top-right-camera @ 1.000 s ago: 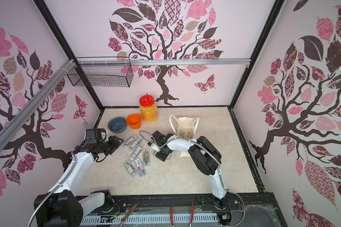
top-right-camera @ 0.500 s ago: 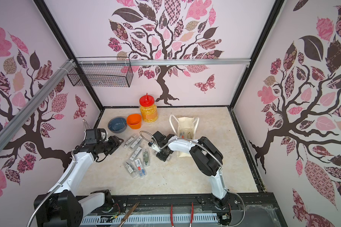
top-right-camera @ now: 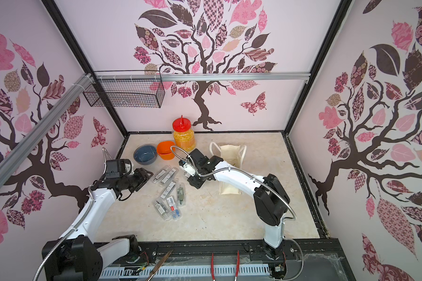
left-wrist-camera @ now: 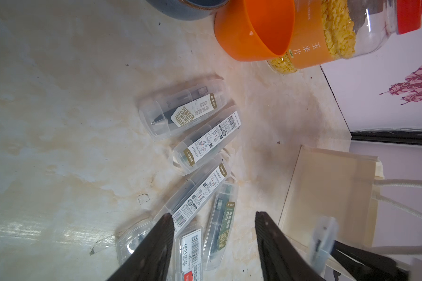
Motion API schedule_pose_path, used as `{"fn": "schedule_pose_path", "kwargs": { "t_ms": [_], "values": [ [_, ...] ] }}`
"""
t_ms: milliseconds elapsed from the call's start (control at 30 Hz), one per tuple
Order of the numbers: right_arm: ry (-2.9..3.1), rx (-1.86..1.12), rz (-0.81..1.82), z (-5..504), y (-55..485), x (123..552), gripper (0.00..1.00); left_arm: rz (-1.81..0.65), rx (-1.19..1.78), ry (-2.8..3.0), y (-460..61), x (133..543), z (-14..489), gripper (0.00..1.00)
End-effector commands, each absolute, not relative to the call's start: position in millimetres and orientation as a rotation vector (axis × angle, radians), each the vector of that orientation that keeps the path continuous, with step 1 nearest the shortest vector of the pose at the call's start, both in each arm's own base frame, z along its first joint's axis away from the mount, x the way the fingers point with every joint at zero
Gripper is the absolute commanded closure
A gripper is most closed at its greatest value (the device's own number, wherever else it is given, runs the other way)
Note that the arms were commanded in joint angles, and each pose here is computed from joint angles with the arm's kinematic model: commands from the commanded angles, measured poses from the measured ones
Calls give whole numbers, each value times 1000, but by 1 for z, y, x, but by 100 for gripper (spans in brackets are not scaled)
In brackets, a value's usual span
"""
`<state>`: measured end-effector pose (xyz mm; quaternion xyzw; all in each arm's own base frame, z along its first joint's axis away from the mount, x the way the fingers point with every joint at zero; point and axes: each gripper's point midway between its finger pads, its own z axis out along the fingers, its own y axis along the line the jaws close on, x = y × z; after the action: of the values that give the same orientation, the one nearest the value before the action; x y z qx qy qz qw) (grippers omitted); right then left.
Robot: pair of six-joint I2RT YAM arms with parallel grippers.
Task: Put the compass set into the canvas bag
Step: Pick up the compass set at the center of the board, then place the compass set in the canvas bag.
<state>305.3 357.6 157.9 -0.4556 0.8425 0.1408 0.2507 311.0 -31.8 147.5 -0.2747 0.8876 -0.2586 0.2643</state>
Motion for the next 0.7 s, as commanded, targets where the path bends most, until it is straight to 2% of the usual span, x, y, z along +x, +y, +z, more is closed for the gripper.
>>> {"fn": "schedule_pose_path", "kwargs": {
  "t_ms": [0,167,333,533,667],
  "values": [
    [2162,-1091,518,248,358,311,53,-704,-748,2401,-33,305,142,42],
    [2041,-908,623,319,343,327,53,-706,-745,2398,-33,305,142,42],
    [2016,-709,621,360,304,351,54,-715,-748,2400,-34,305,141,42],
    [2025,-363,653,379,242,387,56,-720,-749,2397,-34,305,140,42],
    [2107,-195,634,356,215,402,56,-725,-752,2398,-35,306,140,42]
  ]
}}
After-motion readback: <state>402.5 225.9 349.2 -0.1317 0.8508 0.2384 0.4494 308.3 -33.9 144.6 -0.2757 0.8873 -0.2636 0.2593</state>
